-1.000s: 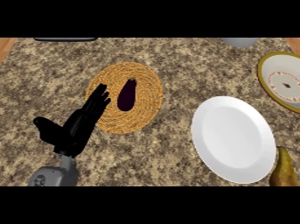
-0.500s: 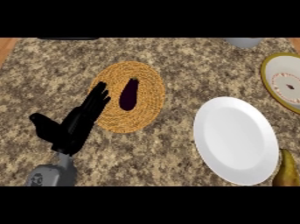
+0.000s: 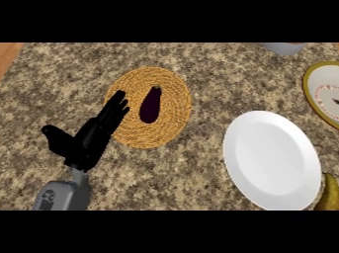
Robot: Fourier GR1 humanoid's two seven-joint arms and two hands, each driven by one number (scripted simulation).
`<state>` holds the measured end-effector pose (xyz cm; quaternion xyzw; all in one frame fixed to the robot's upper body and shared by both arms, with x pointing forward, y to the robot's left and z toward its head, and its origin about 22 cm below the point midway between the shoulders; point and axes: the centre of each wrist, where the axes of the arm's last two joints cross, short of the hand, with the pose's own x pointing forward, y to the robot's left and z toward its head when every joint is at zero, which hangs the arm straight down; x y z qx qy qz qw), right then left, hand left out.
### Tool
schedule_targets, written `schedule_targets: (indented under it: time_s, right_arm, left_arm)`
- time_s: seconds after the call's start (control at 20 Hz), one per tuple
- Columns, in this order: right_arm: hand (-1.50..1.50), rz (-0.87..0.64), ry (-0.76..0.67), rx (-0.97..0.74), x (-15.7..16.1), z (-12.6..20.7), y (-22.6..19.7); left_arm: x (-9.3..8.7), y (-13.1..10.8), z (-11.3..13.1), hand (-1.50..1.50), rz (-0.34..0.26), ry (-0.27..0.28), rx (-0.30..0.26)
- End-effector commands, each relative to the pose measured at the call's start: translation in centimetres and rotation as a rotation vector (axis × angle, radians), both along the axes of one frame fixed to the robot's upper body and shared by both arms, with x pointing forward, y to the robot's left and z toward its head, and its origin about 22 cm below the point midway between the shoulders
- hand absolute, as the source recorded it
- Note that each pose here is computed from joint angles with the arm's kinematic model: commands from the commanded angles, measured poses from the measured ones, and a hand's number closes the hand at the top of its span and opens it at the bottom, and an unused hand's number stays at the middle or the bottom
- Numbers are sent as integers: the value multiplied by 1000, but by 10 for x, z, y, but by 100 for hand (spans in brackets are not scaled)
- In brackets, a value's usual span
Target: Pick the tomato from the plate and place it in the bowl
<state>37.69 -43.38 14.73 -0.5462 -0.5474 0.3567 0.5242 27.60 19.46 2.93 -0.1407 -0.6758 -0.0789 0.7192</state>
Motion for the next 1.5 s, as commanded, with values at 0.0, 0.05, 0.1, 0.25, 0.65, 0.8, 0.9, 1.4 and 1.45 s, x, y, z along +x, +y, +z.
schedule_targets:
  time_s: [0.0,0.05,0.1,0.25,0.65,0.8,0.9,1.4,1.45]
  right_arm:
    - [150,-98,142,40,5,-18,-14]
    - [150,-142,147,67,6,-25,-13]
    - [-150,-159,149,85,5,-25,-18]
    - [-150,-110,142,196,9,-27,-19]
    - [-150,4,-179,605,3,-39,-26]
    - [-150,95,-394,753,7,-30,-24]
    - [-150,151,-456,827,-12,-45,-44]
    - [-150,375,-584,1015,-117,-77,-125]
    - [-150,406,-574,984,-122,-60,-134]
  left_arm:
    - [-4,1,3,0,-14,2,6]
    - [0,-21,6,0,-39,-10,8]
    - [-4,-8,-3,0,-19,-10,6]
    - [-8,-18,1,0,-28,-16,-1]
    - [-5,4,5,0,3,-23,-7]
    - [-4,-5,-1,0,13,3,-12]
    - [-13,5,-5,0,20,11,-4]
    - [-25,4,-12,0,84,28,6]
    - [-26,9,-12,0,93,33,3]
